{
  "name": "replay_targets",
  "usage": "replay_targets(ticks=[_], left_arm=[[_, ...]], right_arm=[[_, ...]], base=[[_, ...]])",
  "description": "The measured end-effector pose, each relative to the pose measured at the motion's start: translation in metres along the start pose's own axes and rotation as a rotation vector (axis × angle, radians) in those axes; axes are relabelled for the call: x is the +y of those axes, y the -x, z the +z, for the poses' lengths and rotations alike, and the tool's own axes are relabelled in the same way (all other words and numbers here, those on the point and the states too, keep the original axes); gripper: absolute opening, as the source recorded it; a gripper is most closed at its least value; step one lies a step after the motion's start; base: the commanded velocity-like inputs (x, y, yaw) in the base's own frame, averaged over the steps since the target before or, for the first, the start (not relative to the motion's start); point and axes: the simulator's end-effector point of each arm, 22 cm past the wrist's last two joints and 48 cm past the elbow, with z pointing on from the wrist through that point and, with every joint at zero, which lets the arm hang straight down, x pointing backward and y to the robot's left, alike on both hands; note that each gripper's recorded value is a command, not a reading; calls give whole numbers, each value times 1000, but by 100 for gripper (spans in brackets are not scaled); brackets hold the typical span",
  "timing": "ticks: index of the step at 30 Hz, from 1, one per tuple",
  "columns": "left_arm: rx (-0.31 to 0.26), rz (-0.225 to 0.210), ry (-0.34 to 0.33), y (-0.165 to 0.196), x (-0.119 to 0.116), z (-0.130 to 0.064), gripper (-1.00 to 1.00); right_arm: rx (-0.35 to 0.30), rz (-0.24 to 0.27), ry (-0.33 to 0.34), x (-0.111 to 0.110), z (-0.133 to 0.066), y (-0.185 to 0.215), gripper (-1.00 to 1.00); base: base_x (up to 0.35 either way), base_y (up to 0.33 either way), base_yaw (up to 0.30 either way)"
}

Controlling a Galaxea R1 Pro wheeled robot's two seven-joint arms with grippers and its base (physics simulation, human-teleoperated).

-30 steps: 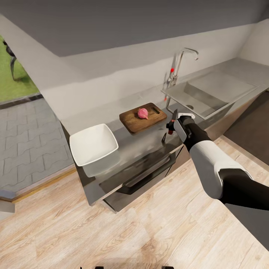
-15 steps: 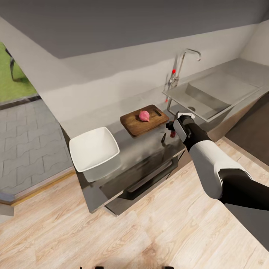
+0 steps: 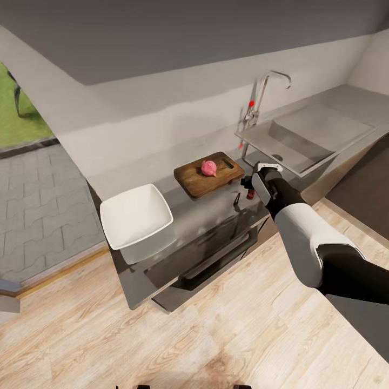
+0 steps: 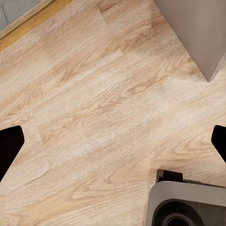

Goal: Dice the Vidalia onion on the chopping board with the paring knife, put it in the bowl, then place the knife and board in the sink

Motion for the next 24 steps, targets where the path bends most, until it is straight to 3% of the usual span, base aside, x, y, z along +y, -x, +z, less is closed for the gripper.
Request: replay_targets(ticks=[10,24], left_arm=[[0,0,-1,0,0,0,100],[0,0,-2,0,0,0,100]], right_arm=[[30,69,12,-7,4,-8,100],[43,72,14,-7,6,-13,100]], base=[[0,0,0],[0,0,0]])
